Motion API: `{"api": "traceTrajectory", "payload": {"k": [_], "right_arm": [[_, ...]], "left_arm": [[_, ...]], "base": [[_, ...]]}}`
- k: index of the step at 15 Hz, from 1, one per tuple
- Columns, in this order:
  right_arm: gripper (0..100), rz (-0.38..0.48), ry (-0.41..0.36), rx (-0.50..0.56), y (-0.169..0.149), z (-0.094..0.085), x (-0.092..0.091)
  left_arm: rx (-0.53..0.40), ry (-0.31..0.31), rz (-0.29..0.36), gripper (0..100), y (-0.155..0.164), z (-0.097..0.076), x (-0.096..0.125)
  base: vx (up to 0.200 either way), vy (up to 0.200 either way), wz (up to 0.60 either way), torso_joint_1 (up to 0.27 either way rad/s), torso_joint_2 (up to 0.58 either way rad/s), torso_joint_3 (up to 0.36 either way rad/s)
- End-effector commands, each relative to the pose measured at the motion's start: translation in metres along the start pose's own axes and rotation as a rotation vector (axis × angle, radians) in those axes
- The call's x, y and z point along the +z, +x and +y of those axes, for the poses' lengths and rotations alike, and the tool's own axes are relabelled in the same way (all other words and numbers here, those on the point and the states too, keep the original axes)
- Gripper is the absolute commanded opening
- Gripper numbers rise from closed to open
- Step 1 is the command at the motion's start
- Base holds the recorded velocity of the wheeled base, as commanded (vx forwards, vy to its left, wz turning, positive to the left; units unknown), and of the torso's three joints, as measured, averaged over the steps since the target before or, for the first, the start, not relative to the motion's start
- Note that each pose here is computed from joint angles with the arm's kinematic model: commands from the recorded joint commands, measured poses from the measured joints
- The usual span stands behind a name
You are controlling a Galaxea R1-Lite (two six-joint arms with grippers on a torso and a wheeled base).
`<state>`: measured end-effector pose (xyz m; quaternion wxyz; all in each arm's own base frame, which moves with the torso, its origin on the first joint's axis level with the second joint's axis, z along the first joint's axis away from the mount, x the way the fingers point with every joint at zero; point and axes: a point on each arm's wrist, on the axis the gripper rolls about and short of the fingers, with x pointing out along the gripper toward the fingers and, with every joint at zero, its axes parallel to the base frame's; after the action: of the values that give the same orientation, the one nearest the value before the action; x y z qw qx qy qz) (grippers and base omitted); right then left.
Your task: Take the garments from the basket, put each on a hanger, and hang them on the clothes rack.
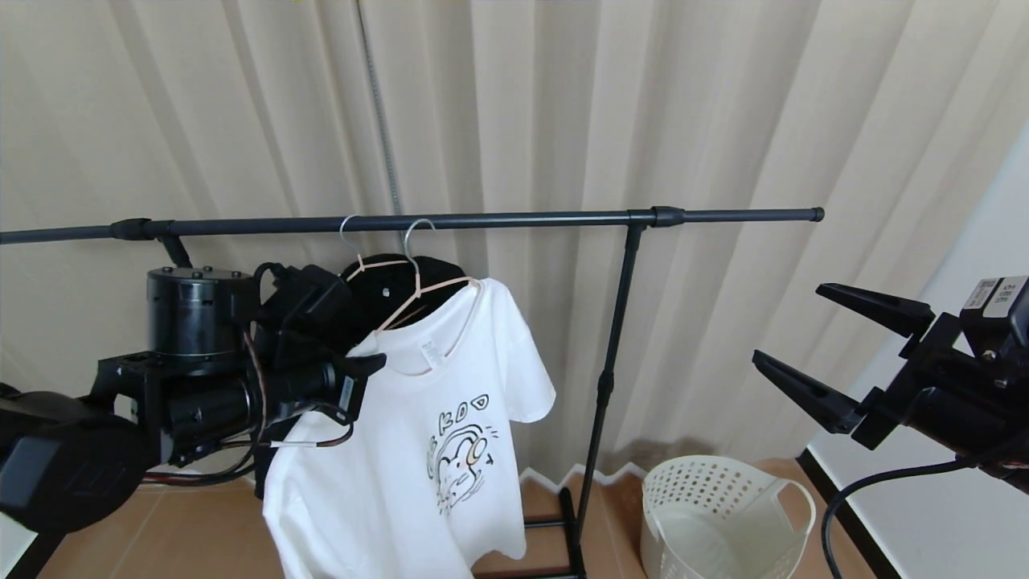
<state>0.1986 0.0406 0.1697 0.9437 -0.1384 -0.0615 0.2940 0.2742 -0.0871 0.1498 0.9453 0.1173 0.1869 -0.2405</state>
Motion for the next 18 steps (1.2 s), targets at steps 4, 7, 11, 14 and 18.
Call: {"api": "traceTrajectory", "payload": {"k": [4, 7, 11, 14, 18], "right_arm": [[100, -0.004, -0.002, -0.001, 0.0, 0.0, 0.001], [100, 0.0, 0.0, 0.0, 0.0, 0.0, 0.0], [100, -0.001, -0.001, 0.0, -0.001, 0.0, 0.0], [100, -0.002, -0.001, -0.002, 0.0, -0.001, 0.0], [100, -0.001, -0.002, -0.005, -0.001, -0.001, 0.0]], "left_arm": [[0.006, -0.041, -0.011, 0, 0.035, 0.003, 0.011], [0.012, -0.043, -0.029, 0, 0.05, 0.008, 0.019], [0.044, -0.044, -0.043, 0, 0.071, 0.015, 0.028], [0.064, -0.047, -0.04, 0, 0.082, 0.019, 0.032], [0.074, -0.051, -0.041, 0, 0.094, 0.024, 0.032]], "base": [[0.0, 0.0, 0.0, 0.0, 0.0, 0.0], [0.0, 0.0, 0.0, 0.0, 0.0, 0.0], [0.0, 0.0, 0.0, 0.0, 0.0, 0.0], [0.0, 0.0, 0.0, 0.0, 0.0, 0.0], [0.0, 0.0, 0.0, 0.0, 0.0, 0.0]]}}
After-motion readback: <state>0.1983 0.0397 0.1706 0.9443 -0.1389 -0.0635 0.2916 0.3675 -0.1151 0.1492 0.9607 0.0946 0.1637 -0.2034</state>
